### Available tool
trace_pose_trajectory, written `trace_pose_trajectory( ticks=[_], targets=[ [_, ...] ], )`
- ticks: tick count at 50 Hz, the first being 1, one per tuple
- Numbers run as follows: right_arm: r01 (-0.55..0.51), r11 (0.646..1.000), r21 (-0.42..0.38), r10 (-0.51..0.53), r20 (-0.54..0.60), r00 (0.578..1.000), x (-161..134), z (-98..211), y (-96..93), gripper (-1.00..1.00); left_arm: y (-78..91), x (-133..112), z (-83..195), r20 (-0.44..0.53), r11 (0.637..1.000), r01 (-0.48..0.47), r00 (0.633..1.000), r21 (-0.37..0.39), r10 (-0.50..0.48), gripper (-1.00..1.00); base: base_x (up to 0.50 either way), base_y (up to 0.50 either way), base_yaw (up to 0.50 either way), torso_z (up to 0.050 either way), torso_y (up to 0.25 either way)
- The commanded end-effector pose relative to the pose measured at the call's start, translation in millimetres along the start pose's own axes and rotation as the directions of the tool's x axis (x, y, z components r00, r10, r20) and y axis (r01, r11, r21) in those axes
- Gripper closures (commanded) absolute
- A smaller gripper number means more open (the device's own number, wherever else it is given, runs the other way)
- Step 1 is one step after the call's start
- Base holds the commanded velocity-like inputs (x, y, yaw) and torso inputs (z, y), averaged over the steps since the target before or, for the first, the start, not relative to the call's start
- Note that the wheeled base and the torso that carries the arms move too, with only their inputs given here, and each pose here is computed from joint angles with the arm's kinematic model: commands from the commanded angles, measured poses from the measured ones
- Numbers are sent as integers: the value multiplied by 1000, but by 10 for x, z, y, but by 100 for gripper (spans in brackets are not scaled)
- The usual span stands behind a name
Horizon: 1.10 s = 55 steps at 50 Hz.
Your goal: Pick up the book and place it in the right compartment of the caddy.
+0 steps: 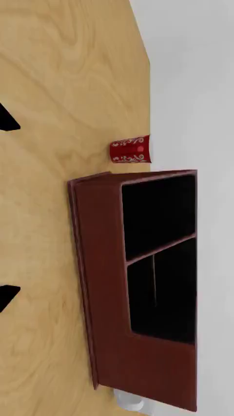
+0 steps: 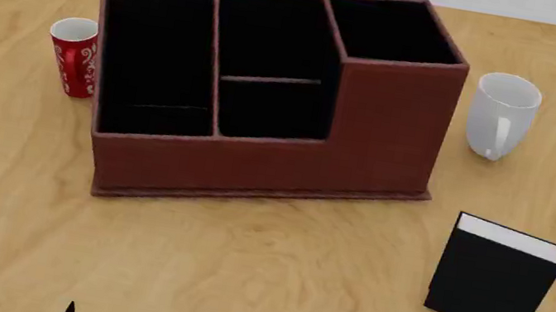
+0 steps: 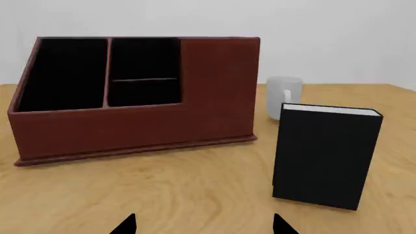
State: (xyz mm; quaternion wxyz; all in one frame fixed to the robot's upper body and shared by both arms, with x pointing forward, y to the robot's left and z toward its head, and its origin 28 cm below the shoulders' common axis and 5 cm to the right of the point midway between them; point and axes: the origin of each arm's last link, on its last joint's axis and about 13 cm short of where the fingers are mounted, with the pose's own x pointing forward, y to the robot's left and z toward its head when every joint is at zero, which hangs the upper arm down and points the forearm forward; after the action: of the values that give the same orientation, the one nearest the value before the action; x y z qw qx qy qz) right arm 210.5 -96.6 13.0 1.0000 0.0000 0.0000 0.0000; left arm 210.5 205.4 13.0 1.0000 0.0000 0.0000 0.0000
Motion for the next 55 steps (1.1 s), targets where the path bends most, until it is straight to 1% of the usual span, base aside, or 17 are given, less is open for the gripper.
trace_pose_trajectory(
  ticks=[1, 11, 14, 19, 20, 24, 29, 38, 41, 43, 47, 48, 50, 52, 53, 54, 55],
  targets=[
    [0, 1000, 0, 0, 0, 1000, 0, 0, 3, -100, 1, 0, 0, 0, 1000, 0, 1000, 0, 0, -100, 0, 0, 0, 0, 0],
    [3, 1000, -1, -3, 5, 1000, -16, 36, -11, -100, 0, 4, 50, 8, 1000, 8, 1000, 10, -8, -100, 0, 0, 0, 0, 0],
    [1, 1000, -7, -1, 10, 1000, -21, 56, -15, -100, 7, 4, 65, 7, 1000, 7, 1000, 0, -7, -100, 0, 0, 0, 0, 0],
    [18, 1000, -11, -17, 46, 999, 15, 193, -50, -100, 22, 21, 187, 34, 1000, -1, 999, -11, 1, -100, 0, 0, 0, 0, 0],
    [22, 1000, -9, -21, 64, 998, 34, 261, -62, -100, 28, 28, 255, 49, 1000, -5, 999, -29, 6, -100, 0, 0, 0, 0, 0],
    [27, 999, -30, -22, 148, 989, 146, 526, -119, -100, 46, 114, 509, 115, 999, 21, 993, -46, -16, -100, 0, 0, 0, 0, 0],
    [30, 999, -40, -21, 217, 976, 245, 805, -157, -100, 56, 245, 818, 201, 998, 51, 979, -48, -40, -100, 0, 0, 0, 0, 0],
    [45, 998, -50, -29, 287, 958, 354, 1191, -213, -100, 107, 400, 1287, 297, 996, 56, 954, -75, -31, -100, 0, 0, 0, 0, 0],
    [54, 997, -49, -36, 311, 950, 379, 1300, -237, -100, 129, 424, 1413, 310, 997, 37, 950, -65, -15, -100, 0, 0, 0, 0, 0],
    [62, 996, -58, -41, 322, 946, 395, 1374, -258, -100, 143, 419, 1517, 340, 996, 47, 940, -76, -18, -100, 0, 0, 0, 0, 0],
    [71, 994, -77, -41, 343, 939, 430, 1509, -296, -100, 176, 411, 1744, 376, 997, 39, 927, -65, -12, -100, 0, 0, 0, 0, 0],
    [69, 994, -84, -36, 349, 936, 435, 1553, -309, -100, 185, 401, 1815, 398, 998, 38, 917, -57, -12, -100, 0, 0, 0, 0, 0],
    [76, 993, -92, -39, 356, 934, 441, 1595, -324, -100, 192, 394, 1871, 396, 998, 37, 918, -59, -11, -100, 0, 0, 0, 0, 0],
    [99, 989, -109, -54, 359, 932, 443, 1639, -346, -100, 198, 380, 1939, 406, 997, 42, 914, -63, -13, -100, 0, 0, 0, 0, 0],
    [99, 990, -104, -55, 363, 930, 443, 1668, -356, -100, 195, 371, 1981, 403, 994, 75, 915, -83, -35, -100, 0, 0, 0, 0, 0],
    [104, 989, -107, -59, 363, 930, 442, 1680, -360, -100, 195, 363, 2006, 411, 993, 79, 911, -85, -37, -100, 0, 0, 0, 0, 0],
    [112, 987, -112, -63, 368, 928, 440, 1719, -369, -100, 195, 349, 2056, 421, 997, 51, 907, -55, -23, -100, 0, 0, 0, 0, 0]
  ],
)
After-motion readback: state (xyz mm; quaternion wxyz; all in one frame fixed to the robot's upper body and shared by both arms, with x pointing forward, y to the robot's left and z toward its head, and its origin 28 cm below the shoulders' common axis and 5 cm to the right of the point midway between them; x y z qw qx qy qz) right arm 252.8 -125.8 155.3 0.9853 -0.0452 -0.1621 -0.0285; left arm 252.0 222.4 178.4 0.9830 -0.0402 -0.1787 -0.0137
